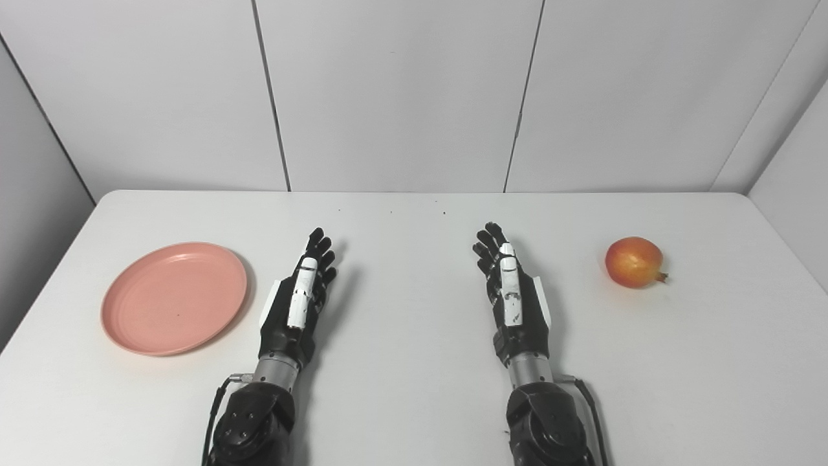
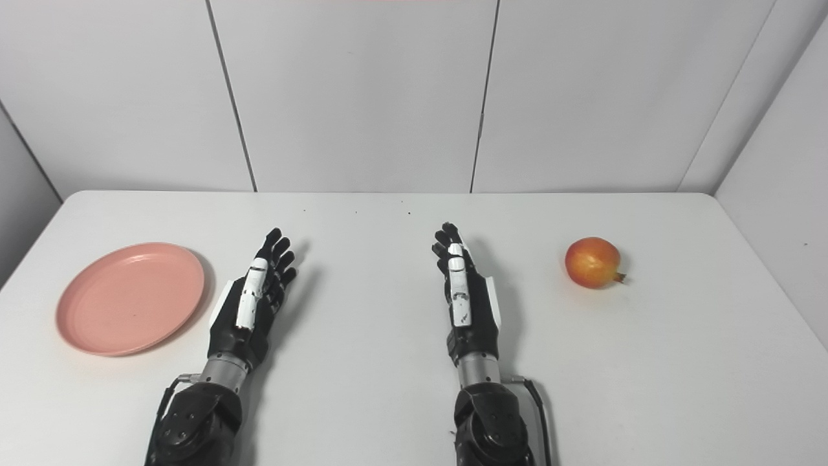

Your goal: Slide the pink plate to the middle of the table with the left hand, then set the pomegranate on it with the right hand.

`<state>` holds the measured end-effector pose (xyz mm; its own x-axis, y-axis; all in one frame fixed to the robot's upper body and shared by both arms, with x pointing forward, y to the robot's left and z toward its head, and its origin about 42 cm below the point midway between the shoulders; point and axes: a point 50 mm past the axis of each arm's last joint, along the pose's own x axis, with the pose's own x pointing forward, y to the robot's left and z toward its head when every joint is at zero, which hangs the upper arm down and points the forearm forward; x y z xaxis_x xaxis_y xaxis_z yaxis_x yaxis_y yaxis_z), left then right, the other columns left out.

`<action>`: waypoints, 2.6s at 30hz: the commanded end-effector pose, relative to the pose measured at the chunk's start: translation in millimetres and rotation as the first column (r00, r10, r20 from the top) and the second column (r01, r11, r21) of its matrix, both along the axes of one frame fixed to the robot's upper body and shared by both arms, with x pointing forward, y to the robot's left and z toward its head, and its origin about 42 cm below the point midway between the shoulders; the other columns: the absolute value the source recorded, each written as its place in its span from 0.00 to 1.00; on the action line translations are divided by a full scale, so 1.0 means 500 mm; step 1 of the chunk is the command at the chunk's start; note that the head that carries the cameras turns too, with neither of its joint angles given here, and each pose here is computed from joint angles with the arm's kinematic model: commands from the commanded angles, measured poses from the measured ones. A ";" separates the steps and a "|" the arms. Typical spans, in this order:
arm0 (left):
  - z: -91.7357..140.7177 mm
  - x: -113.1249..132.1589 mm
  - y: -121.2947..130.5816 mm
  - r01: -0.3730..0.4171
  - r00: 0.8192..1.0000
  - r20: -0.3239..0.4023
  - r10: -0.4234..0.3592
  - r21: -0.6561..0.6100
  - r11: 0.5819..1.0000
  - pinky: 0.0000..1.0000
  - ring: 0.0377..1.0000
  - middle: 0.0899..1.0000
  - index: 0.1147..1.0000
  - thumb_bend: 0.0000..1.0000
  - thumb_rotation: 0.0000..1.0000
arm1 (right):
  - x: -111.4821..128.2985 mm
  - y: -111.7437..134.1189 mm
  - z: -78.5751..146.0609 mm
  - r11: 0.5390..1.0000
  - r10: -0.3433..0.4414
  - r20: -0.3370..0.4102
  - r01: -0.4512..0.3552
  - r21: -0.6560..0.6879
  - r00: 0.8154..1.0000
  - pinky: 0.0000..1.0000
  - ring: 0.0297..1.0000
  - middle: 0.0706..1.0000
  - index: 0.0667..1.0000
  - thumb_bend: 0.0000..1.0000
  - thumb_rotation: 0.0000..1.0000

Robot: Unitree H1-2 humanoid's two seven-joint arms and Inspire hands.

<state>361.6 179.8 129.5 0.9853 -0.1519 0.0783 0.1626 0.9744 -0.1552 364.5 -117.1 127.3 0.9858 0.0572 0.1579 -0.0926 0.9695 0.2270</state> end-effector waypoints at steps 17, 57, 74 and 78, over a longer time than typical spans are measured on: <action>0.032 0.016 -0.008 0.016 0.999 0.044 -0.016 0.008 1.000 1.00 1.00 1.00 0.99 0.37 1.00 | -0.021 -0.003 -0.036 1.000 0.001 -0.046 -0.001 0.002 0.999 0.97 0.91 0.91 0.91 0.56 0.98; 0.031 0.017 -0.008 0.021 0.999 0.042 -0.021 0.011 1.000 1.00 1.00 1.00 0.98 0.37 1.00 | -0.019 -0.003 -0.035 1.000 -0.005 -0.049 0.004 -0.014 0.999 0.96 0.91 0.90 0.90 0.56 0.98; 0.006 0.003 -0.082 -0.025 0.999 0.024 0.023 0.088 0.996 0.94 0.95 0.95 0.93 0.38 1.00 | -0.031 -0.077 -0.063 0.999 -0.030 -0.059 0.029 -0.017 0.998 0.96 0.90 0.90 0.90 0.53 0.96; -0.005 0.006 -0.101 -0.015 1.000 0.024 0.013 0.075 0.997 0.96 0.97 0.97 0.95 0.37 1.00 | -0.033 -0.095 -0.074 1.000 -0.023 -0.068 0.021 -0.022 0.997 0.98 0.91 0.90 0.90 0.54 0.97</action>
